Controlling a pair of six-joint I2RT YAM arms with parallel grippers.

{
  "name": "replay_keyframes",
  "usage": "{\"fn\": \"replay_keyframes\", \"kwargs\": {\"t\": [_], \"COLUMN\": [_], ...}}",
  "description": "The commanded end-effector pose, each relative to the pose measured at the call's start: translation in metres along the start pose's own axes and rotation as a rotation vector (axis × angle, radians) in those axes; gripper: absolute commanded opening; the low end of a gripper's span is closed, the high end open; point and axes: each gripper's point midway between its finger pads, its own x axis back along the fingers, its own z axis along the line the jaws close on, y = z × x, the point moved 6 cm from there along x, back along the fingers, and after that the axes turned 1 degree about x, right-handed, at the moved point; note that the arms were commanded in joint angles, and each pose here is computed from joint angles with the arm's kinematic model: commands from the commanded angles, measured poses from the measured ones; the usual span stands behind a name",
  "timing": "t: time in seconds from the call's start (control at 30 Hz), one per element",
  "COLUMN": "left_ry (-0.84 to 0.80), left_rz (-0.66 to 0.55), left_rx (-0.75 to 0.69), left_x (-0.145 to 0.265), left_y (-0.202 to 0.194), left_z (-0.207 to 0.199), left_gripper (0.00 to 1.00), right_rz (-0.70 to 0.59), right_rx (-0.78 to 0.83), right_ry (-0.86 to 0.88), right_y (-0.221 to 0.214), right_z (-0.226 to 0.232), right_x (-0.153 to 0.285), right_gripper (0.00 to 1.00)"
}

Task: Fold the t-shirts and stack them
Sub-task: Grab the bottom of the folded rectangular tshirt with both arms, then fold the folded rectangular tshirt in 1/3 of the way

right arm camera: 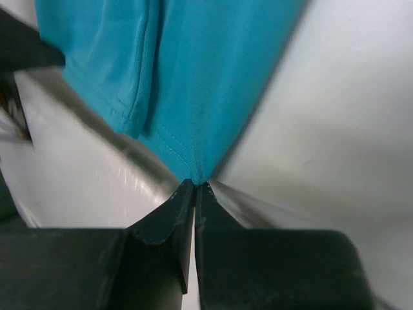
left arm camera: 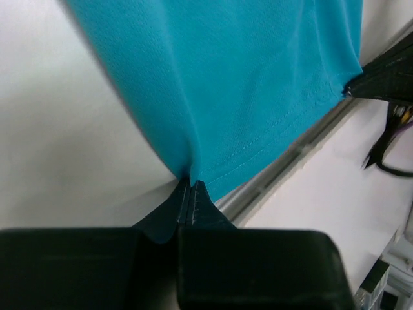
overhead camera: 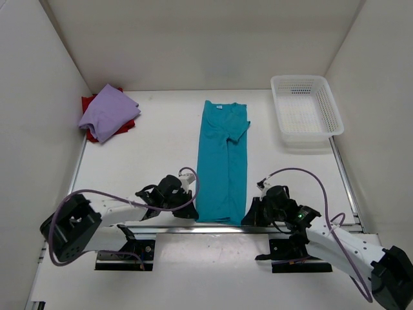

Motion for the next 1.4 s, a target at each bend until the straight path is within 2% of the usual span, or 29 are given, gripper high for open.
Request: {"fn": "replay_keyframes", "kwargs": {"t": [0.0, 0.1, 0.13, 0.2, 0.3, 0.33, 0.4, 0.53, 0.73, 0.87, 0.97, 1.03, 1.13, 1.2, 1.37], "left_ry": [0.039, 0.006, -0.014, -0.026, -0.048, -0.04, -0.03, -0.022, 0.013, 0.048, 0.063, 0.111, 0.095, 0.06, -0.005], "left_rz": [0.092, 0.103, 0.068, 0.027, -0.099, -0.085, -0.142, -0.273, -0.282, -0.285, -0.29, -0.287, -0.293, -0.33, -0.477], "left_rx": [0.01, 0.038, 0.024, 0.035, -0.011, -0.011, 0.0, 0.03, 0.081, 0.116, 0.134, 0.167, 0.215, 0.243, 0.226], "left_x": [0.02, 0.038, 0.042, 0.052, 0.062, 0.057, 0.05, 0.047, 0.016, -0.008, -0.025, -0.038, -0.046, -0.041, -0.005], "left_y": [-0.033, -0.038, -0.03, -0.012, 0.046, 0.053, 0.091, 0.162, 0.232, 0.252, 0.272, 0.274, 0.276, 0.281, 0.295], "left_z": [0.011, 0.002, -0.002, -0.01, -0.035, -0.034, -0.036, -0.032, -0.016, 0.002, 0.011, 0.03, 0.045, 0.047, 0.033], "left_gripper": [0.0, 0.0, 0.0, 0.0, 0.01, 0.01, 0.01, 0.0, 0.0, 0.0, 0.0, 0.02, 0.08, 0.21, 0.47], "right_rz": [0.07, 0.04, 0.004, -0.068, -0.152, -0.174, -0.251, -0.321, -0.362, -0.352, -0.401, -0.365, -0.359, -0.373, -0.432], "right_rx": [0.002, 0.02, 0.043, 0.091, 0.131, 0.138, 0.166, 0.167, 0.14, 0.084, 0.062, 0.061, 0.044, 0.045, 0.084], "right_ry": [-0.002, 0.024, 0.05, 0.041, 0.028, 0.044, 0.011, -0.032, -0.045, -0.065, -0.058, -0.076, -0.095, -0.085, -0.115], "right_y": [-0.018, -0.007, 0.005, 0.032, 0.078, 0.091, 0.129, 0.185, 0.236, 0.255, 0.273, 0.281, 0.289, 0.296, 0.304], "right_z": [0.011, 0.026, 0.038, 0.04, 0.036, 0.042, 0.034, 0.026, 0.017, -0.007, -0.017, -0.026, -0.034, -0.035, -0.023], "right_x": [0.007, 0.017, 0.024, 0.031, 0.036, 0.04, 0.042, 0.036, 0.018, 0.0, -0.007, -0.019, -0.03, -0.032, -0.015], "right_gripper": [0.0, 0.0, 0.0, 0.0, 0.0, 0.0, 0.0, 0.0, 0.0, 0.0, 0.0, 0.0, 0.0, 0.03, 0.18]}}
